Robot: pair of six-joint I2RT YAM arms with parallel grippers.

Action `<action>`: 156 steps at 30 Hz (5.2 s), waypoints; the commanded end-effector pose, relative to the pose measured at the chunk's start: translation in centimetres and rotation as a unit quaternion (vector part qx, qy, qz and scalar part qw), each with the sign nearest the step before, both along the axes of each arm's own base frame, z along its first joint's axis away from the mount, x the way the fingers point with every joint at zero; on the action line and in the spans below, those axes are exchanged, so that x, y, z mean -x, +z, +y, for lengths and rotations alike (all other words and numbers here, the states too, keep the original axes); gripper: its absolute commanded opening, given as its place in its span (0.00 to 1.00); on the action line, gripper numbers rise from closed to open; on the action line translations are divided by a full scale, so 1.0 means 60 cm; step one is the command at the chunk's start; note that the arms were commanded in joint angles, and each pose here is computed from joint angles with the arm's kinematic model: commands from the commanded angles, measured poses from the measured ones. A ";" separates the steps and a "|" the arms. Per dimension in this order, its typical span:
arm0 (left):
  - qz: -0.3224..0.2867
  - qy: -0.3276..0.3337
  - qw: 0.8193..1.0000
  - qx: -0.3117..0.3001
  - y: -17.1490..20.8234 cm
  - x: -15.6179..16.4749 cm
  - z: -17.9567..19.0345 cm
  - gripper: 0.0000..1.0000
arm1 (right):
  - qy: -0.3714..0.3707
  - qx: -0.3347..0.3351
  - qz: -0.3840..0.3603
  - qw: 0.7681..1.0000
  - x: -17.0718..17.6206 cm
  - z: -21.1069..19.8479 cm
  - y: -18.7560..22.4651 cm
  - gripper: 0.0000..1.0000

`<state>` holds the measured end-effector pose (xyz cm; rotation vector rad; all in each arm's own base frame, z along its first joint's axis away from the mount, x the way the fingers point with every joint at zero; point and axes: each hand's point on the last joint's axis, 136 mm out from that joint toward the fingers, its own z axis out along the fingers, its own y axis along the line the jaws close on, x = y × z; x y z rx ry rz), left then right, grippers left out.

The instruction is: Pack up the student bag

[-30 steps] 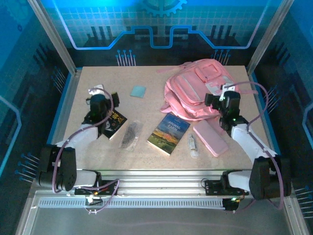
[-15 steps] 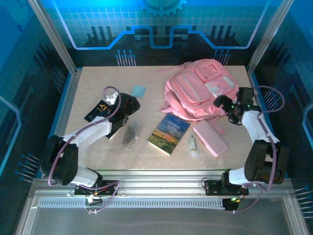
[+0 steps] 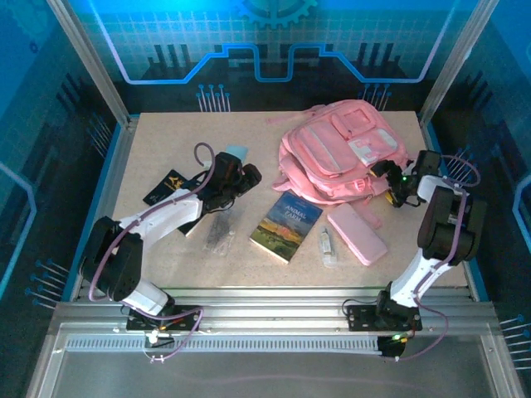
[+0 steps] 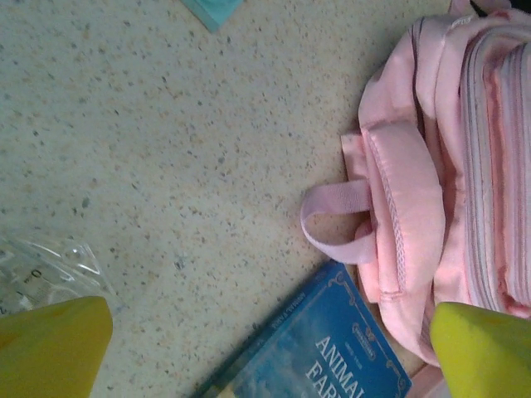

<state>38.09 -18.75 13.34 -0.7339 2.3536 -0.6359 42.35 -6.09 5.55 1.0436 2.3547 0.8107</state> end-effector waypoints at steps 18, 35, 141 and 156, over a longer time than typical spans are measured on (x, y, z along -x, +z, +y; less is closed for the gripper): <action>0.029 -0.064 0.986 0.154 0.007 -0.032 -0.154 0.99 | 0.041 -0.079 -0.060 0.994 -0.036 0.179 0.094 0.00; -0.092 -0.301 0.946 0.081 0.072 0.014 -0.299 0.77 | -0.031 -0.121 -0.004 0.992 -0.055 0.336 0.163 0.00; 0.055 -0.367 0.926 0.075 0.088 -0.016 -0.310 0.00 | 0.060 -0.105 0.005 0.993 0.051 0.249 0.167 1.00; 0.098 -0.391 0.914 0.054 0.070 0.049 -0.307 0.00 | 0.044 -0.190 -0.026 0.980 -0.014 0.391 0.100 0.63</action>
